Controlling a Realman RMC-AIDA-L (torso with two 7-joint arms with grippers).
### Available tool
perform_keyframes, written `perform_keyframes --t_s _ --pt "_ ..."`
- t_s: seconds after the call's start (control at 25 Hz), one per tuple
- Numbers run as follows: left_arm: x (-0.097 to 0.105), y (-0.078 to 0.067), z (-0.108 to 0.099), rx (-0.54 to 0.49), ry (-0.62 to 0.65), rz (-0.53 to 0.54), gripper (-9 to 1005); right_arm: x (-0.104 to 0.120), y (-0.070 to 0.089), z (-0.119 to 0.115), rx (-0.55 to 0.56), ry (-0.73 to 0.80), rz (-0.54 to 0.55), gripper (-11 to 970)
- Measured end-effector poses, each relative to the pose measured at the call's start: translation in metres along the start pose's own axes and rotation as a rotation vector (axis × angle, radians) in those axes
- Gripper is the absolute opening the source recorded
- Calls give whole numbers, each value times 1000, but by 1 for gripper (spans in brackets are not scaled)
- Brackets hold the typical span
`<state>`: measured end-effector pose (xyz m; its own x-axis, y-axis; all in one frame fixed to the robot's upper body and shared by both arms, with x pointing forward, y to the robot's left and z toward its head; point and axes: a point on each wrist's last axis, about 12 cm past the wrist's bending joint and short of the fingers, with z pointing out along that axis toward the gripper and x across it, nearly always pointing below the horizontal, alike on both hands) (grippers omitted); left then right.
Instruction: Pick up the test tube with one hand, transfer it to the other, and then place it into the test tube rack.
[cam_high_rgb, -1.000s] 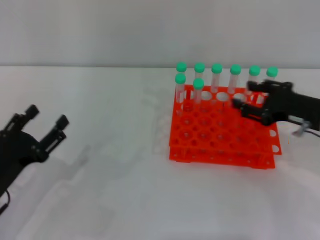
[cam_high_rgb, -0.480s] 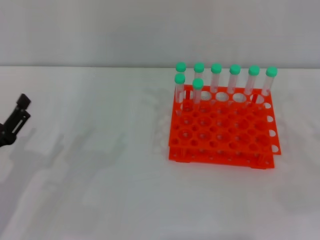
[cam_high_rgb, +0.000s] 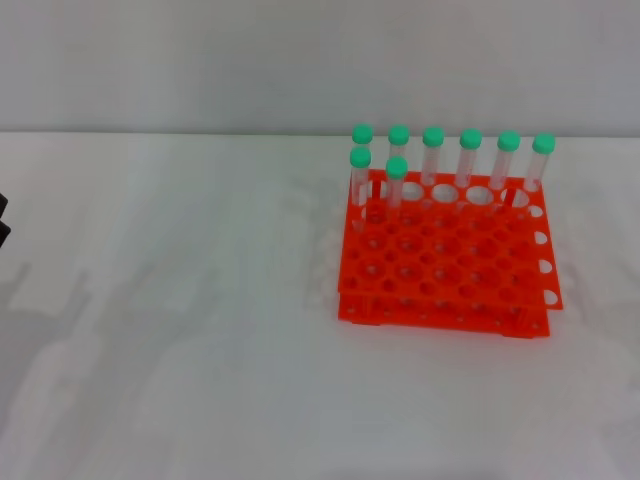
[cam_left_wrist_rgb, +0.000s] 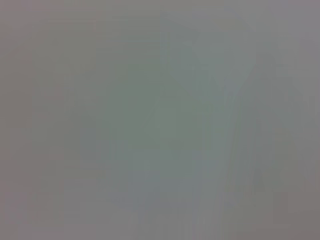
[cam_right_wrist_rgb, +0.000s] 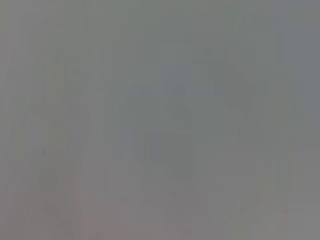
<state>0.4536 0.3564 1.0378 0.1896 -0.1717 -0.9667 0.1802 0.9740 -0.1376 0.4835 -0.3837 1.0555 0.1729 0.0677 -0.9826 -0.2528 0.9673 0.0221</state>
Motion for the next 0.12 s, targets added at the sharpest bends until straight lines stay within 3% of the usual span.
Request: perform_keyframes --t_s 0.12 --pt "0 0 0 -1 1 -1 805 3 2 -2 6 7 -9 595"
